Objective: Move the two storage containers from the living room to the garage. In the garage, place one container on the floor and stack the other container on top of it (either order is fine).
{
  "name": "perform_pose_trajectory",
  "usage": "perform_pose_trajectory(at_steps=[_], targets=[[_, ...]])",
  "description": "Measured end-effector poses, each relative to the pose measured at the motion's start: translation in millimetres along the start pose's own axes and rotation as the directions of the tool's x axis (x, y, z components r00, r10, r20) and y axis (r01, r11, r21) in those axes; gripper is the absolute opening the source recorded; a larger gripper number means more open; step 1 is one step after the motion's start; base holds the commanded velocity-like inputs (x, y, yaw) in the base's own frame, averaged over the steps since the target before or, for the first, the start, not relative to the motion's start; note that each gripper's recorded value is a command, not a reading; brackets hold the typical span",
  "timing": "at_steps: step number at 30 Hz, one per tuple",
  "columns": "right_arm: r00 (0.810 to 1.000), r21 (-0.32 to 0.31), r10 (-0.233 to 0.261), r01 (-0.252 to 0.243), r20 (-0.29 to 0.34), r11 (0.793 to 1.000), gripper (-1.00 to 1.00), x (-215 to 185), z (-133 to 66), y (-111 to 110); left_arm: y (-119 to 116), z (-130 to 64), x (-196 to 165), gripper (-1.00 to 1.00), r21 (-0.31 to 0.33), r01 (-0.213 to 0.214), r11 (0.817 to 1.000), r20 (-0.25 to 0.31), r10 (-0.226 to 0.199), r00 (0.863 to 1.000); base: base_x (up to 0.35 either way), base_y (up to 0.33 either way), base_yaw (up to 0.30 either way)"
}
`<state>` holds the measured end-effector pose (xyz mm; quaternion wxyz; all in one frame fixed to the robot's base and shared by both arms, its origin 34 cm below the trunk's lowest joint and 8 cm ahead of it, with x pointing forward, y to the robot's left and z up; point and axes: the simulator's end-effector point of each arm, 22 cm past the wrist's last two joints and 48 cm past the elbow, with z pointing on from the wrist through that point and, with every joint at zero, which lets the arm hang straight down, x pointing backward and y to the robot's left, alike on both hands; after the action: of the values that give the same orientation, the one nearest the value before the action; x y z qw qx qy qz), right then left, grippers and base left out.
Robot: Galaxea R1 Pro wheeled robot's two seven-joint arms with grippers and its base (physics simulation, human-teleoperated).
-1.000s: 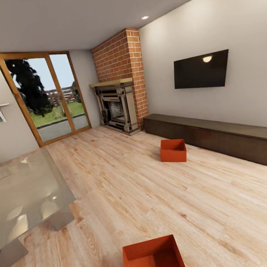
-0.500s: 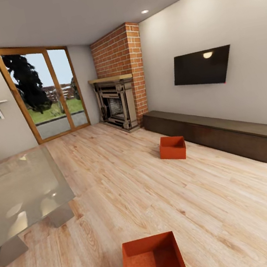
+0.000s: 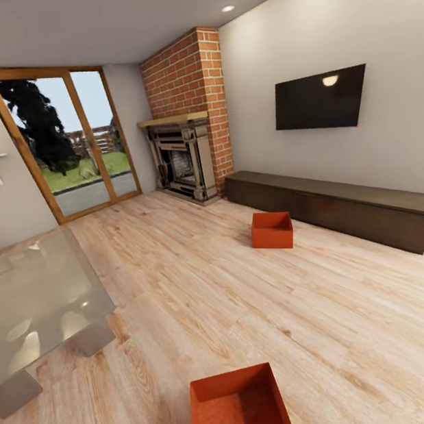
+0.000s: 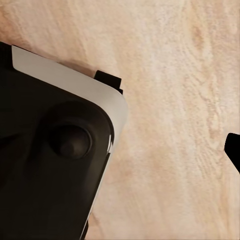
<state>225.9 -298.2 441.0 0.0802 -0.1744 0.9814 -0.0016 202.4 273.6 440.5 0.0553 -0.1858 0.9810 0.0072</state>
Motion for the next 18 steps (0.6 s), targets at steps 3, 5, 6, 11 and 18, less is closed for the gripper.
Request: perform_pose_trajectory(at_steps=[3,5,6,11,18], targets=[[1.000,-0.002,0.000,0.000,-0.004,1.000,1.00,1.8,0.1,0.6,0.4,0.1,1.8,1.00,-0.001,0.000,1.000,-0.005,0.000,1.000,0.000,0.000,0.000],[1.000,-0.003,0.000,0.000,-0.007,1.000,1.00,2.9,0.2,1.1,0.8,0.2,3.0,1.00,-0.002,0.000,1.000,-0.008,0.000,1.000,0.000,0.000,0.000],[1.000,-0.003,0.000,0.000,-0.009,1.000,1.00,3.5,0.2,1.3,1.0,0.2,3.6,1.00,-0.003,0.000,1.000,-0.009,0.000,1.000,0.000,0.000,0.000],[1.000,-0.005,0.001,-0.001,-0.016,1.000,1.00,6.4,0.4,2.1,2.1,0.3,6.4,1.00,-0.006,-0.001,1.000,-0.016,0.001,1.000,0.000,0.000,0.000],[1.000,-0.008,0.002,-0.002,-0.027,1.000,1.00,10.5,0.6,3.4,3.6,0.5,10.5,1.00,-0.010,-0.001,1.000,-0.027,0.001,1.000,0.000,0.000,0.016]])
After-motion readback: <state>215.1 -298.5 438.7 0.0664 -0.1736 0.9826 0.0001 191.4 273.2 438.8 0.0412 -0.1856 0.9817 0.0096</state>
